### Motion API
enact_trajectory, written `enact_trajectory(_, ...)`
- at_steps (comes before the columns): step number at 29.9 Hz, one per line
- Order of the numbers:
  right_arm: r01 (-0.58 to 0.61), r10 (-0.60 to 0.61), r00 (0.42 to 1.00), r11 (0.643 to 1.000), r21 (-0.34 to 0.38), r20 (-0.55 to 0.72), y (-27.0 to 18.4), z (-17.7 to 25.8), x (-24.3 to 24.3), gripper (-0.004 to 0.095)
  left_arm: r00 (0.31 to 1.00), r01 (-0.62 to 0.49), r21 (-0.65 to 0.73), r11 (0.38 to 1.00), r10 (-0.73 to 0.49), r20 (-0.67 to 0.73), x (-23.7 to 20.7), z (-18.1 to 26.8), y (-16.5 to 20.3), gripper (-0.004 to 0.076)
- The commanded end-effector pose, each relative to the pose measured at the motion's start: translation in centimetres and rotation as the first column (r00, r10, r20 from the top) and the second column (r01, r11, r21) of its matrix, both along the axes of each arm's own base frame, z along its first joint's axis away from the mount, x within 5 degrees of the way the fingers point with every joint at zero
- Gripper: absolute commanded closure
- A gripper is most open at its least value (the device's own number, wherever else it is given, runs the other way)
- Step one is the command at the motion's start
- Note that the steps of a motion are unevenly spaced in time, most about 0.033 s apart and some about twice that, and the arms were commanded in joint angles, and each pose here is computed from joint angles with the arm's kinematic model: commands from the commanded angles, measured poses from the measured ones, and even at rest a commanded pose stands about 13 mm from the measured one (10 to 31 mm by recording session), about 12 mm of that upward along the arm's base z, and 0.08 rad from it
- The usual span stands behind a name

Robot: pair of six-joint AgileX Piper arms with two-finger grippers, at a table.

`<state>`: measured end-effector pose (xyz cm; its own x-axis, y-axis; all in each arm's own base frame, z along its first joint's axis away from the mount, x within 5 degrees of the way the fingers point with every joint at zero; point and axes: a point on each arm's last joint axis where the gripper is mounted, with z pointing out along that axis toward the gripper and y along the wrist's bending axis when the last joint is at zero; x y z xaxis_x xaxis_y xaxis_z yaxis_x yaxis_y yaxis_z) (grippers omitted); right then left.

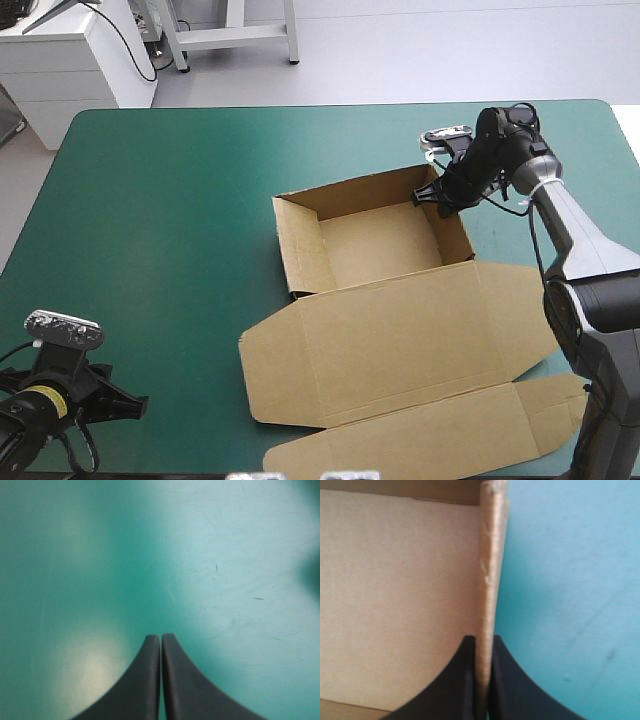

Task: Fold the box

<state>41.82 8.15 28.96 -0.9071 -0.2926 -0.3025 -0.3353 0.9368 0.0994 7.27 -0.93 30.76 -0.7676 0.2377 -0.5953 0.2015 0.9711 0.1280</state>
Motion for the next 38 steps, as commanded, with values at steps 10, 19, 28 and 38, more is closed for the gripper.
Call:
enact_trajectory(10, 0.299, -0.221, 0.924, 0.927, -0.227, 0.312, -13.1, 8.9, -0.4, 0.0928, 0.998, 0.0, -0.024, 1.0, 0.001, 0.055, 0.3, 0.9, -0.1, 0.0731)
enact_trajectory(19, 0.583, -0.501, 0.785, 0.796, -0.164, 0.364, -24.5, 9.1, -2.9, 0.0929, 0.998, 0.0, -0.024, 1.0, 0.001, 0.057, 0.3, 0.9, -0.1, 0.0731)
enact_trajectory(28, 0.656, -0.578, 0.726, 0.744, -0.125, 0.372, -28.3, 9.2, -4.6, 0.0894, 0.998, 0.001, -0.025, 1.0, 0.001, 0.058, 0.3, 0.9, -0.1, 0.0731)
enact_trajectory(38, 0.659, -0.589, 0.715, 0.748, -0.081, 0.376, -28.6, 9.2, -4.7, 0.0102, 0.998, 0.001, -0.025, 1.0, 0.001, 0.059, 0.3, 0.9, -0.1, 0.0731)
